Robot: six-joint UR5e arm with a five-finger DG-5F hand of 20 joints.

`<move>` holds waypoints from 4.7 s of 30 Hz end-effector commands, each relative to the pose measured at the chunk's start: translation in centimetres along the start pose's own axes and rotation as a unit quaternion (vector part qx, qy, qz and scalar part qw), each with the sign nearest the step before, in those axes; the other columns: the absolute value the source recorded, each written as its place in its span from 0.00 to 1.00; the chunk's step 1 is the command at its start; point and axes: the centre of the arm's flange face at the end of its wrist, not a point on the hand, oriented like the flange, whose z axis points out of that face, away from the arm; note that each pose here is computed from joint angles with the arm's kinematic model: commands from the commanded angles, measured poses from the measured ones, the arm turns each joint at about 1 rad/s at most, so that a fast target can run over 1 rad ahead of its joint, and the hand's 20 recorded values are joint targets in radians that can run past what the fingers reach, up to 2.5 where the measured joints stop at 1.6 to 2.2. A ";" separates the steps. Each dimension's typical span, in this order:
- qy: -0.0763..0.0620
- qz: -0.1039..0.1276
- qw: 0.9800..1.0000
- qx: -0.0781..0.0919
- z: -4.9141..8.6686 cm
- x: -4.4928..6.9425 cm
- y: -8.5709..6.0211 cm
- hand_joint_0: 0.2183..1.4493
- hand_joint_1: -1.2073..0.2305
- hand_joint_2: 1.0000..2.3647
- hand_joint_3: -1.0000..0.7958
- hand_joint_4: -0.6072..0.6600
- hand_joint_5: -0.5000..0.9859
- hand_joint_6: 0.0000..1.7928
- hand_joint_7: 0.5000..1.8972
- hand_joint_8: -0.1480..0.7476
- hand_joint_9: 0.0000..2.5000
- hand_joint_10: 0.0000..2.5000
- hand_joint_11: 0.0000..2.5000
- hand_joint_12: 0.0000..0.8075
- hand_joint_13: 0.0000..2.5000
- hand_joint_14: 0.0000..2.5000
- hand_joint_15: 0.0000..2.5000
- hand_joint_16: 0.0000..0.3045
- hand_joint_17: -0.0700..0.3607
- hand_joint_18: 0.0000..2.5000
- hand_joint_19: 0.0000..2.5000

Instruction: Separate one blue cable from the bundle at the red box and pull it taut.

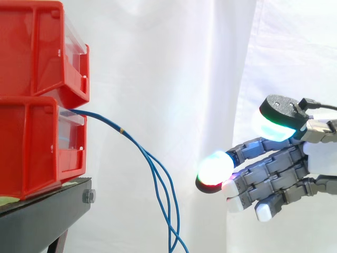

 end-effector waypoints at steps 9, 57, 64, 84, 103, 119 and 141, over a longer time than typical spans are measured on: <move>-0.007 -0.008 1.000 0.006 0.6 1.1 -2.3 0.25 0.37 0.00 0.28 0.74 0.19 0.28 0.14 0.58 0.27 0.00 0.13 0.49 0.27 0.00 0.14 0.20 0.49 0.27 0.24; 0.065 0.071 0.991 -0.096 8.2 9.0 -4.2 0.27 0.36 0.00 0.28 0.79 0.21 0.28 0.28 0.59 0.29 0.00 0.15 0.48 0.28 0.00 0.15 0.20 0.48 0.28 0.24; 0.080 0.103 0.987 -0.092 8.2 9.8 -5.5 0.28 0.36 0.00 0.28 0.79 0.21 0.28 0.33 0.58 0.29 0.00 0.16 0.48 0.28 0.00 0.15 0.20 0.47 0.28 0.24; 0.121 0.198 0.970 -0.071 10.5 12.1 -5.9 0.29 0.36 0.00 0.30 0.78 0.22 0.28 0.36 0.59 0.29 0.00 0.16 0.48 0.29 0.00 0.16 0.19 0.47 0.28 0.25; 0.120 0.202 0.969 -0.080 10.7 11.8 -5.8 0.32 0.37 0.01 0.36 0.75 0.22 0.28 0.42 0.58 0.30 0.00 0.17 0.47 0.29 0.01 0.16 0.19 0.46 0.29 0.25; 0.129 0.205 0.966 -0.088 11.1 10.8 -5.7 0.30 0.37 0.00 0.32 0.75 0.22 0.28 0.43 0.59 0.30 0.00 0.17 0.47 0.30 0.00 0.17 0.19 0.47 0.30 0.26; 0.131 0.206 0.963 -0.111 11.8 9.4 -4.3 0.33 0.36 0.01 0.39 0.73 0.23 0.28 0.46 0.60 0.32 0.00 0.19 0.47 0.33 0.01 0.18 0.19 0.46 0.32 0.26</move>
